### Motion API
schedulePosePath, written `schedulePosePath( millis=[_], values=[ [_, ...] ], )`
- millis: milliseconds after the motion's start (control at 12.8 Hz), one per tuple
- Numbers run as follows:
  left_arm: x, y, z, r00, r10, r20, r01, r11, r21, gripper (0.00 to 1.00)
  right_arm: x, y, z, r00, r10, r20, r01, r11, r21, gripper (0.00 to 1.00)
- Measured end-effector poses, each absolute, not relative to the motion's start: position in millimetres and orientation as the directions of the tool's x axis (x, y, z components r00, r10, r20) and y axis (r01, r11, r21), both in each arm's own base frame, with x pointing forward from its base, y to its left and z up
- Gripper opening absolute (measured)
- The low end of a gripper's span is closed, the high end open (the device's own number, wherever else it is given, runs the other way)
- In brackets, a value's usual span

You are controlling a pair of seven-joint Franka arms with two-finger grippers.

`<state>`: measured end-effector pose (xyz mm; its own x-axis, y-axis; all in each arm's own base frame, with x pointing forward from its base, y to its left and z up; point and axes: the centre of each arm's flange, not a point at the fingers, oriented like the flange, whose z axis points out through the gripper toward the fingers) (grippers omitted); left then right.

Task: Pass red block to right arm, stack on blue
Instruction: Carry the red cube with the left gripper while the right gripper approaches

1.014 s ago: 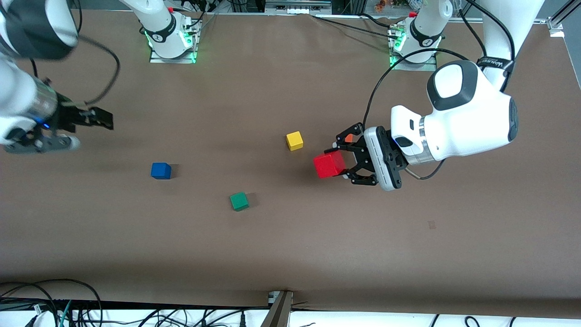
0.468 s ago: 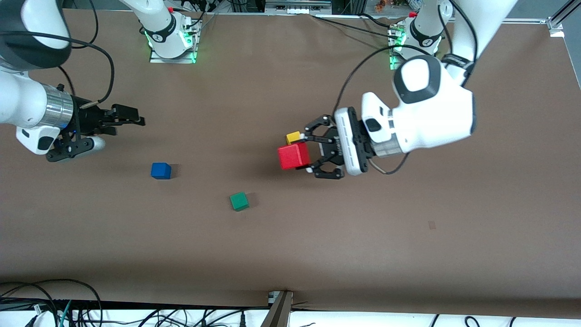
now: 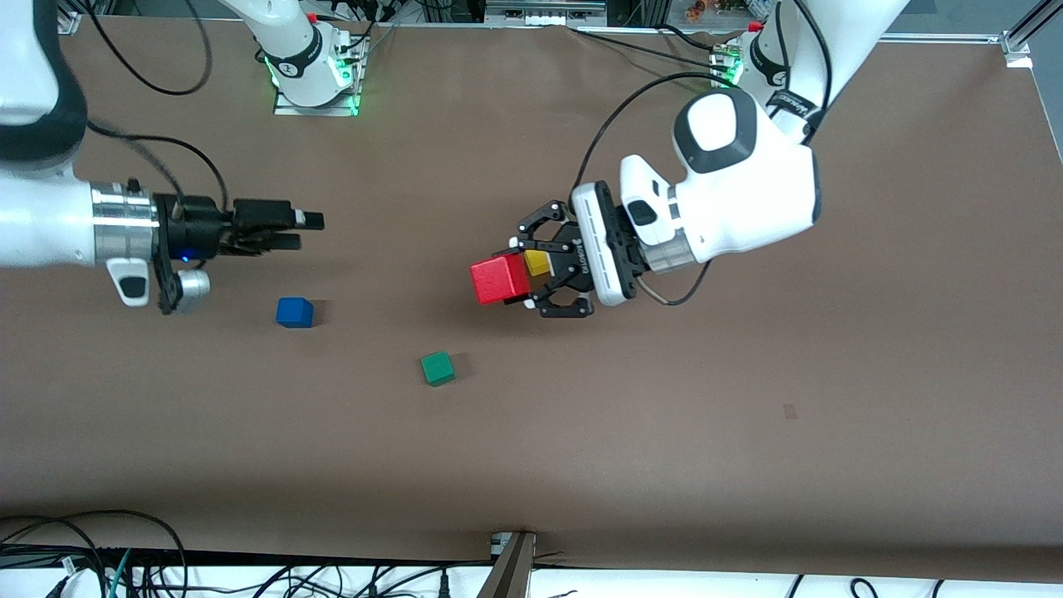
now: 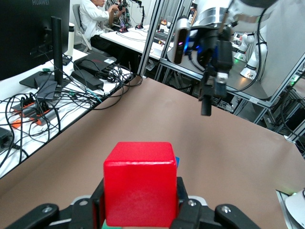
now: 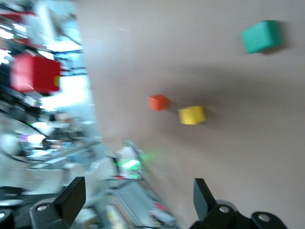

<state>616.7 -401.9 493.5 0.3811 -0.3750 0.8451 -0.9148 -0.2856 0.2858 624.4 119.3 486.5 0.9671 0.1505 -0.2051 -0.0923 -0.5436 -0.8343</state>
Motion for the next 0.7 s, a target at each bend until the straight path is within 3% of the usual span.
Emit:
schedulePosePath(
  millis=[312, 702],
  values=[
    [600.6, -432.6, 486.8, 0.344, -0.38, 0.858, -0.928, -0.275, 0.25, 0.56, 647.7, 127.3, 471.9, 0.961, 0.092, -0.261, -0.231, -0.25, -0.94, 1.0],
    [603.8, -436.5, 492.7, 0.329, -0.365, 0.871, -0.933, -0.268, 0.241, 0.56, 667.6, 155.7, 423.4, 0.931, 0.089, -0.354, -0.356, 0.014, -0.934, 1.0]
  ],
)
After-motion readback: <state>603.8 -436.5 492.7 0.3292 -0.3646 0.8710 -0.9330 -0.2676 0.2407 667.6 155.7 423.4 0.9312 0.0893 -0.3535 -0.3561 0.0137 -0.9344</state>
